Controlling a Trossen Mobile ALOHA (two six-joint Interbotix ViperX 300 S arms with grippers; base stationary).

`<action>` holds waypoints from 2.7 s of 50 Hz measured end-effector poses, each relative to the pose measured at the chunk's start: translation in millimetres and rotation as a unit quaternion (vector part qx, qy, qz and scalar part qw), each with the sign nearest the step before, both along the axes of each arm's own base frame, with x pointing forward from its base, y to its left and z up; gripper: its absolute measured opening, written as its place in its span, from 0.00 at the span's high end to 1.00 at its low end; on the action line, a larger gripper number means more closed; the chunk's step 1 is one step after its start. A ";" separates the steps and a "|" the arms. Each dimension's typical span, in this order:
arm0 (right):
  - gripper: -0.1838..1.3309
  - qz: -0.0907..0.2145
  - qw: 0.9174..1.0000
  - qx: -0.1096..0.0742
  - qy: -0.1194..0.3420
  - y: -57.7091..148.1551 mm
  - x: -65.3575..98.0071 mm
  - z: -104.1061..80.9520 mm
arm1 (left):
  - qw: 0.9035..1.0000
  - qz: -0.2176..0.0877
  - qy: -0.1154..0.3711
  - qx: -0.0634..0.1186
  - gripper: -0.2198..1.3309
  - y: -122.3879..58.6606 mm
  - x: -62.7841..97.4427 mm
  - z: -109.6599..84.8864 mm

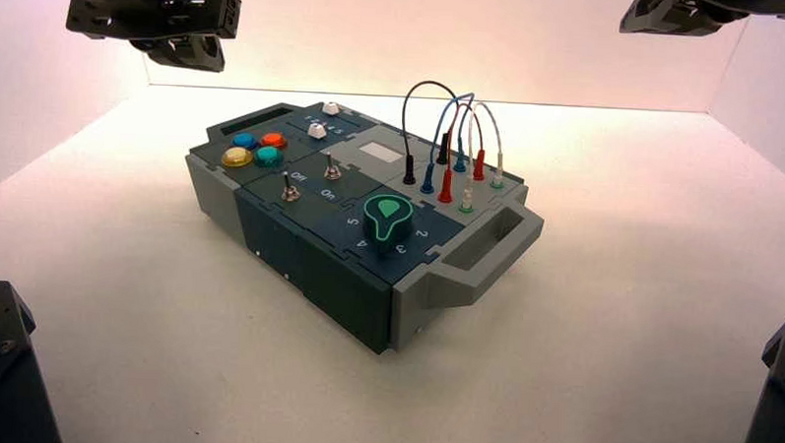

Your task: Flip the top switch on with the right gripper.

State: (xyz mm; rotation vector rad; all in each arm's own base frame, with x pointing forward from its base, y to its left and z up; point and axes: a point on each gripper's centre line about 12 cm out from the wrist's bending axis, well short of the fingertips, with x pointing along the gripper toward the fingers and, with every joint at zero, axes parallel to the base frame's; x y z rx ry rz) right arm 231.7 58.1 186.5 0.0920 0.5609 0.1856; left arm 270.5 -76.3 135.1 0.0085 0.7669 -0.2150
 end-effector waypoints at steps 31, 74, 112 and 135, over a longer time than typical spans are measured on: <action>0.97 0.002 1.000 0.001 0.003 0.6 -0.7 -0.3 | 1.000 0.000 0.001 0.000 0.96 0.0 0.0 -0.9; 0.97 0.108 0.994 0.004 0.035 42.1 -7.6 17.0 | 0.998 -0.022 0.061 0.016 0.96 -9.6 6.1 -16.5; 0.97 0.181 0.982 -0.012 0.044 68.7 -18.0 23.3 | 0.996 -0.005 0.084 0.034 0.96 -2.7 45.7 -48.1; 0.97 0.212 0.974 -0.025 0.070 90.3 -13.5 12.7 | 0.995 0.000 0.097 0.036 0.96 -1.1 50.3 -58.7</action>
